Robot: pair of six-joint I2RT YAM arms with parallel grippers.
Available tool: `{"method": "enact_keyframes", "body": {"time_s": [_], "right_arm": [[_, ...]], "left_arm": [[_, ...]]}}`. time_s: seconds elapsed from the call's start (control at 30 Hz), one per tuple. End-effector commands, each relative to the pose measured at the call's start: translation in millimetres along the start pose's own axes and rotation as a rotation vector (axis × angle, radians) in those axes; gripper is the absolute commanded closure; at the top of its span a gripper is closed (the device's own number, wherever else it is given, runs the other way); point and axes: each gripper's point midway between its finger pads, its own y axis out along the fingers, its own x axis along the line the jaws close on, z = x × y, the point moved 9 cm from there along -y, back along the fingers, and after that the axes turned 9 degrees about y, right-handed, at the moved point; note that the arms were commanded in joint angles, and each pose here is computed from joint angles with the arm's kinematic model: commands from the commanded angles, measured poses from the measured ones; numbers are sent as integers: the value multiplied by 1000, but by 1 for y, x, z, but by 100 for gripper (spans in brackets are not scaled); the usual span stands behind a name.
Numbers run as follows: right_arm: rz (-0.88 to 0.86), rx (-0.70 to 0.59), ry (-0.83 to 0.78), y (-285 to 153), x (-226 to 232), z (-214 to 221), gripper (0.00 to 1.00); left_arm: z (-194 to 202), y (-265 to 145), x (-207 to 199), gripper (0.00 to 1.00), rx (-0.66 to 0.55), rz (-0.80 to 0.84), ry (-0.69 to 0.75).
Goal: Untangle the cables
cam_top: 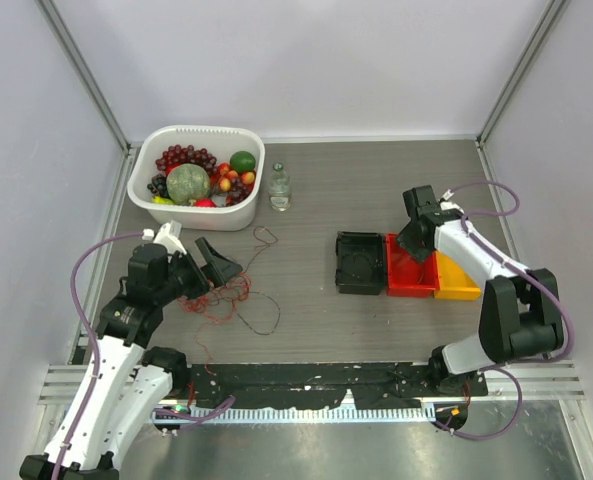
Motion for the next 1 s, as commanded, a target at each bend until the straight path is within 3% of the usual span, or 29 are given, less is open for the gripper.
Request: {"method": "enact_keyframes", "body": {"time_s": [0.0, 0.13, 0.23, 0.7, 0.77, 0.87, 0.97], "right_arm": [[-83, -75, -134, -32, -3, -13, 53], [-175, -135, -179, -50, -4, -20, 52], [-143, -194, -194, -48, -3, -28, 52], [-35, -190, -234, 17, 1, -27, 66], [-23, -182, -235, 20, 2, -27, 72], [-10, -182, -233, 22, 0, -25, 89], [-4, -195, -237, 20, -4, -26, 98]], "left_arm": [[-6, 1, -1, 5, -21, -9, 18], [-9, 2, -2, 5, -28, -11, 18], [-10, 3, -4, 5, -26, 3, 13], [-10, 2, -6, 5, -18, 23, 10], [-10, 2, -6, 5, -16, 23, 12], [-10, 3, -6, 5, -18, 24, 14], [-10, 5, -5, 5, -13, 21, 12]]}}
